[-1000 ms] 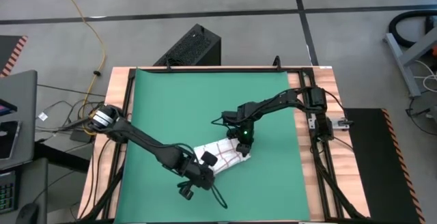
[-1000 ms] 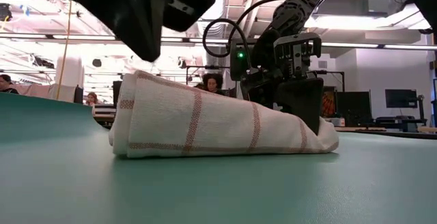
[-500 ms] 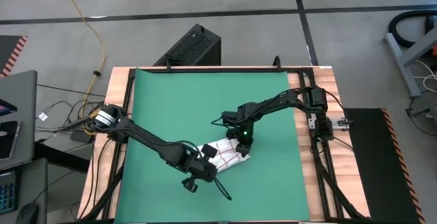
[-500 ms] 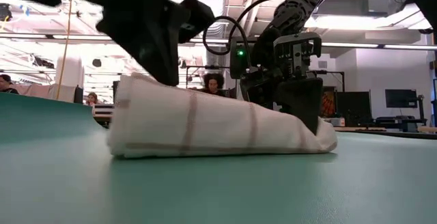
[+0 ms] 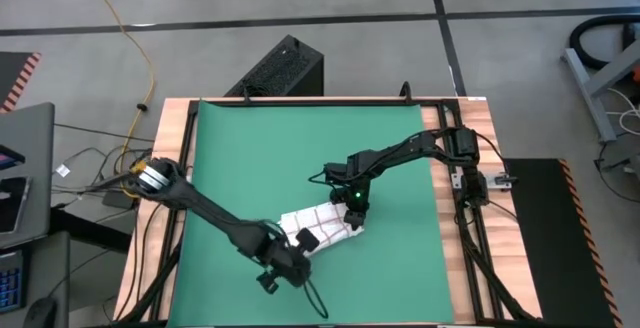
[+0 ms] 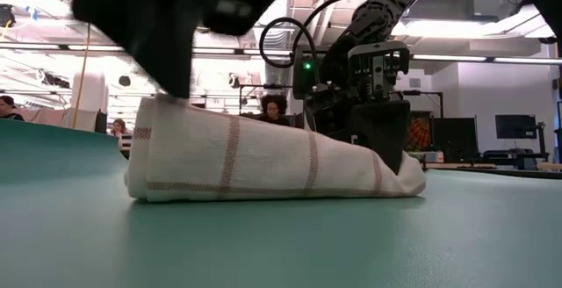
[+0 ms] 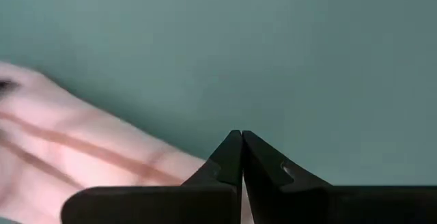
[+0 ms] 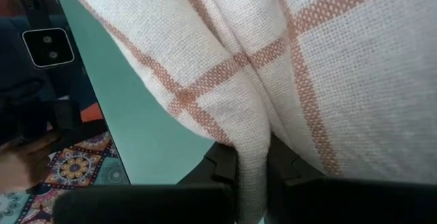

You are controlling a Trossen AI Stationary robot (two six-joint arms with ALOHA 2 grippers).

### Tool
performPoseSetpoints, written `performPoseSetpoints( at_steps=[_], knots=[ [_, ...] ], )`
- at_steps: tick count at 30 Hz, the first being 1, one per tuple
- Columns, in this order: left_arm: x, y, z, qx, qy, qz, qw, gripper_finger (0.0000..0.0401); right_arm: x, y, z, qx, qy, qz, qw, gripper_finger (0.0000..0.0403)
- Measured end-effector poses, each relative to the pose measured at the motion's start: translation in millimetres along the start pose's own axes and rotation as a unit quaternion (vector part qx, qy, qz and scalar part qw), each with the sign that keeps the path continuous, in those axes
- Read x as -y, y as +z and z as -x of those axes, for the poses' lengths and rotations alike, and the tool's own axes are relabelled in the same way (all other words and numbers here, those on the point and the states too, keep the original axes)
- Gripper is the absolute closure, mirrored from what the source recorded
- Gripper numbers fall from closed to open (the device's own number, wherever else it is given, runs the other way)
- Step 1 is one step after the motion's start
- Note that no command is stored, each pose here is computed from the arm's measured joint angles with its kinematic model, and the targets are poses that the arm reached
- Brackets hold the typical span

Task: Roll towel
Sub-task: Roll the white stripe towel

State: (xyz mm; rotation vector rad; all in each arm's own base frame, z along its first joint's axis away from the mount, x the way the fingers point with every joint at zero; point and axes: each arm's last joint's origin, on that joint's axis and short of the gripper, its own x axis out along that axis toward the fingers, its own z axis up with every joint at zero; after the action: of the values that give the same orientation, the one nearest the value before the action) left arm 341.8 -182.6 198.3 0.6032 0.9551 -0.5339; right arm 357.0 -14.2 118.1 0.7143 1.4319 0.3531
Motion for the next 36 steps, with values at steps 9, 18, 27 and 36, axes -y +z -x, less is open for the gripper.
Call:
performPoseSetpoints(
  at_steps=[9, 18, 27, 36],
  knots=[
    [-5.7, -15.2, -6.4, -0.084, 0.059, 0.07, 0.992, 0.0401, -0.2, 1.3, 0.2, 0.005, 0.001, 0.001, 1.0, 0.036],
    [-8.8, -14.3, 3.1, -0.073, 0.075, 0.141, 0.984, 0.0401, -0.3, 1.3, 0.1, 0.005, 0.001, 0.001, 1.0, 0.036],
    [-12.4, -14.0, 7.7, -0.061, 0.09, 0.185, 0.977, 0.0401, -0.2, 1.7, 0.1, 0.007, 0.001, 0.002, 1.0, 0.036],
    [-15.1, -21.1, 3.5, -0.067, 0.115, 0.197, 0.971, 0.0401, -0.3, 1.8, 0.0, 0.008, 0.002, 0.003, 1.0, 0.036]
  ],
)
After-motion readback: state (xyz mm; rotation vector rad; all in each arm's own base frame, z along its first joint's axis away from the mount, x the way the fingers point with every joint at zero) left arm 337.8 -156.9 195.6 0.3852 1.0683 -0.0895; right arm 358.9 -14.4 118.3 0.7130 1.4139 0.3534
